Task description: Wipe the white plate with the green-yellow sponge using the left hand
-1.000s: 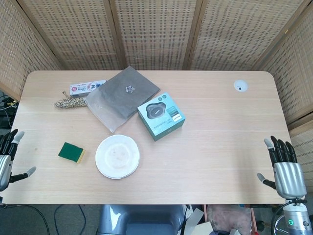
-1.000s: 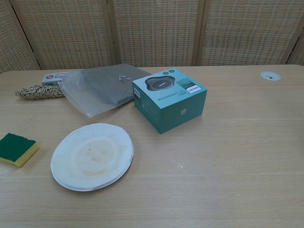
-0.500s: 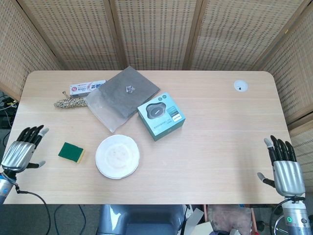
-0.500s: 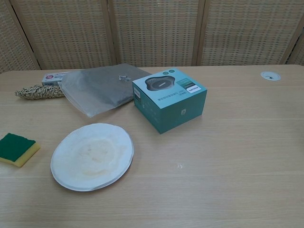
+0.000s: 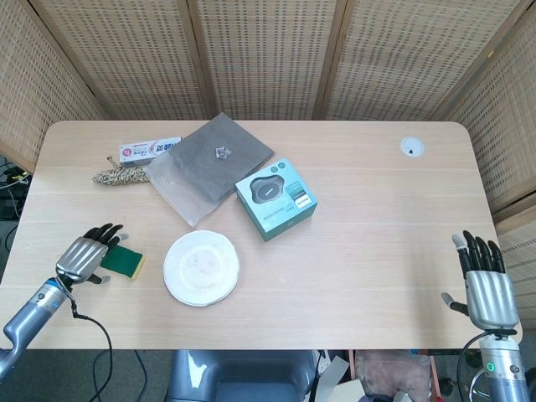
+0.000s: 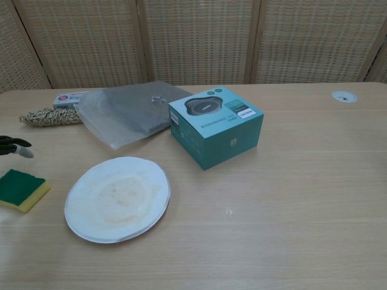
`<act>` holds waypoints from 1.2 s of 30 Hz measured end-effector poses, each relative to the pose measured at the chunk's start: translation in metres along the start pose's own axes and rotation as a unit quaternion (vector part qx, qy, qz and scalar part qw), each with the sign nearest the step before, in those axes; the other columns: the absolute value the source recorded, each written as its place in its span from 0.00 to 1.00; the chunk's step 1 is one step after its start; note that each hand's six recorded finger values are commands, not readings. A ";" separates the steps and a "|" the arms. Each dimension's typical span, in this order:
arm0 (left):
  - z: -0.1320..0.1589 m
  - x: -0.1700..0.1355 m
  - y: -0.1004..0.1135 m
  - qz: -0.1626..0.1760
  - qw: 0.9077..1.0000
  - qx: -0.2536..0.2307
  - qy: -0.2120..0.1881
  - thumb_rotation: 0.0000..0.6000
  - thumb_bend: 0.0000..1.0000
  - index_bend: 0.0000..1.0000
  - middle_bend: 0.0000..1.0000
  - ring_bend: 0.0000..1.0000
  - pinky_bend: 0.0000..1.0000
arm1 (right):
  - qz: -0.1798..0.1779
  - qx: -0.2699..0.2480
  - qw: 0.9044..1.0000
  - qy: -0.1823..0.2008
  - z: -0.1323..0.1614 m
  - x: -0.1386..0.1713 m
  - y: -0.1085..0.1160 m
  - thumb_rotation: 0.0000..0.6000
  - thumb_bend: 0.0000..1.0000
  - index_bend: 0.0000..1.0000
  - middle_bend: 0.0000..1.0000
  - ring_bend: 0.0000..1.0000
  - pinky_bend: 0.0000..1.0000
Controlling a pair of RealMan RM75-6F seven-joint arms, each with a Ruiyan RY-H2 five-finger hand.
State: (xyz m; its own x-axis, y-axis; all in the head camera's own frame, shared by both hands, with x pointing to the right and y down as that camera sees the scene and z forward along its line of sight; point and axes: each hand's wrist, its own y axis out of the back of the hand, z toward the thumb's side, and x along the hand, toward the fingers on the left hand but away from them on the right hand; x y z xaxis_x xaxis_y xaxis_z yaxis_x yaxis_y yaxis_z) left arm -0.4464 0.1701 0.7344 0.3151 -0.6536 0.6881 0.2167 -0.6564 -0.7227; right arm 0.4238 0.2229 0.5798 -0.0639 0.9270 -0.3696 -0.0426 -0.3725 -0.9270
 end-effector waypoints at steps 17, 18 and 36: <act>0.016 0.025 -0.007 -0.007 1.000 0.007 -0.009 1.00 0.00 0.44 0.33 0.29 0.39 | 0.001 -0.015 1.000 -0.008 -0.004 -0.004 0.001 1.00 0.00 0.00 0.00 0.00 0.00; 0.016 0.026 -0.007 -0.006 1.000 0.005 -0.008 1.00 0.00 0.46 0.35 0.31 0.40 | 0.002 -0.015 1.000 -0.008 -0.004 -0.004 0.001 1.00 0.00 0.00 0.00 0.00 0.00; 0.047 0.028 0.067 0.112 0.977 -0.167 -0.065 1.00 0.19 0.64 0.62 0.51 0.53 | 0.002 -0.018 1.000 -0.016 -0.006 -0.007 0.002 1.00 0.00 0.00 0.00 0.00 0.00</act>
State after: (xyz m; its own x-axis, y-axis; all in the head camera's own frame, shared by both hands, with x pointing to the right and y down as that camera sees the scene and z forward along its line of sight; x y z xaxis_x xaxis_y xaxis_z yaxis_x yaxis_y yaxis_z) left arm -0.3794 0.1258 0.7023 0.4394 -0.7561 0.4851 -0.1778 -0.6025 -0.7780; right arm 0.4302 0.2162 0.5797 -0.0953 0.9232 -0.3724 -0.0059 -0.3746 -0.9272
